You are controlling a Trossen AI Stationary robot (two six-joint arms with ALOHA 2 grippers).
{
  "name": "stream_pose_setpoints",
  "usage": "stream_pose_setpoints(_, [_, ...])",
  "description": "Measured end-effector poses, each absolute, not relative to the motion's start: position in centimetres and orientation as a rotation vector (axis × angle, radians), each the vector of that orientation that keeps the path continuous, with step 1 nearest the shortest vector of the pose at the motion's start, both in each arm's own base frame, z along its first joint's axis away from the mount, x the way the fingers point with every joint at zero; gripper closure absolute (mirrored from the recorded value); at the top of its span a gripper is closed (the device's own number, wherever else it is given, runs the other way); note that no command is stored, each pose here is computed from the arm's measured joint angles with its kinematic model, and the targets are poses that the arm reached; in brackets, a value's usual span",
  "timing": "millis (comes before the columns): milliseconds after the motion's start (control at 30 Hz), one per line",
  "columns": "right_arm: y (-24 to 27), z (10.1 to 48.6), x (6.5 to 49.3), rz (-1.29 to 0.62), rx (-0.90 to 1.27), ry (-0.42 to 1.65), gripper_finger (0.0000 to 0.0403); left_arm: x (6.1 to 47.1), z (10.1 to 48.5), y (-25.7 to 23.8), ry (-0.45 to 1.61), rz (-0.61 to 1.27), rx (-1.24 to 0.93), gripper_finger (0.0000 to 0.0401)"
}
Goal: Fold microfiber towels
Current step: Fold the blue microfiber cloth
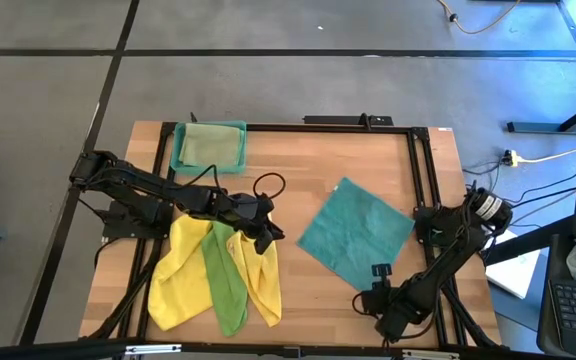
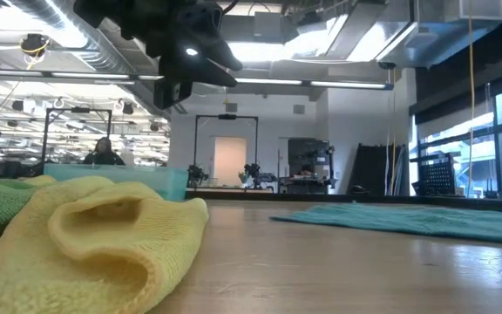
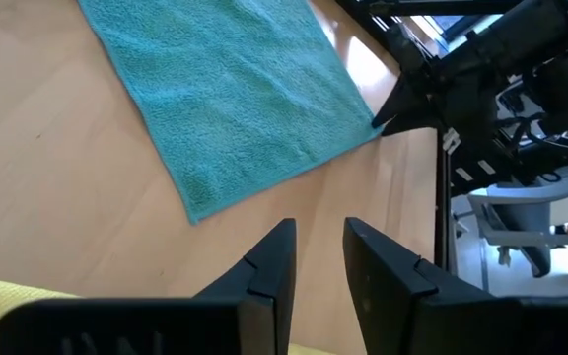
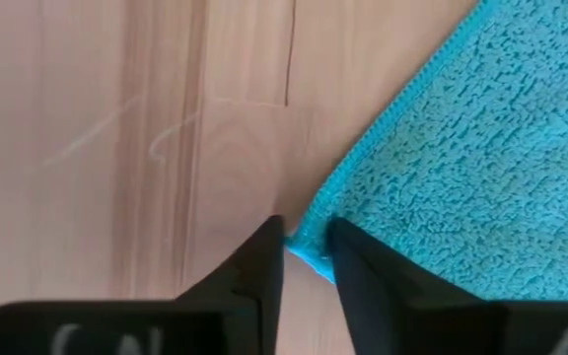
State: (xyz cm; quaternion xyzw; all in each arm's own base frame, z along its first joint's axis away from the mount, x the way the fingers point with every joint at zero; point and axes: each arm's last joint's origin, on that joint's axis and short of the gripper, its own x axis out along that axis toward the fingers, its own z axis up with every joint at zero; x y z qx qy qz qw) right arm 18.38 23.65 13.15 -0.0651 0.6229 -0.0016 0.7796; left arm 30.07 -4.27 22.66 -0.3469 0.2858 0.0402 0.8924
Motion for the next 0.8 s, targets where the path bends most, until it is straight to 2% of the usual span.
stream_pose_setpoints(233, [23.9, 14.4, 18.6, 0.002, -0.137, 1.360, 0.0393, 30.0, 22.6, -4.3, 0.601, 0.087, -0.719, 0.0319])
stream_pose_setpoints(400, [23.3, 15.9, 18.4, 0.015, -0.131, 1.351, 0.0384, 30.0, 22.6, -4.3, 0.601, 0.087, -0.718, 0.0319])
stream_pose_setpoints(533, [22.3, 17.6, 18.7, 0.080, -0.172, 1.314, 0.0394, 30.0, 22.6, -4.3, 0.601, 0.087, -0.717, 0.0319])
stream_pose_setpoints(800, [18.8, 19.7, 21.7, 0.158, -0.262, 1.238, 0.0386, 30.0, 22.6, -4.3, 0.602, 0.086, -0.714, 0.0319])
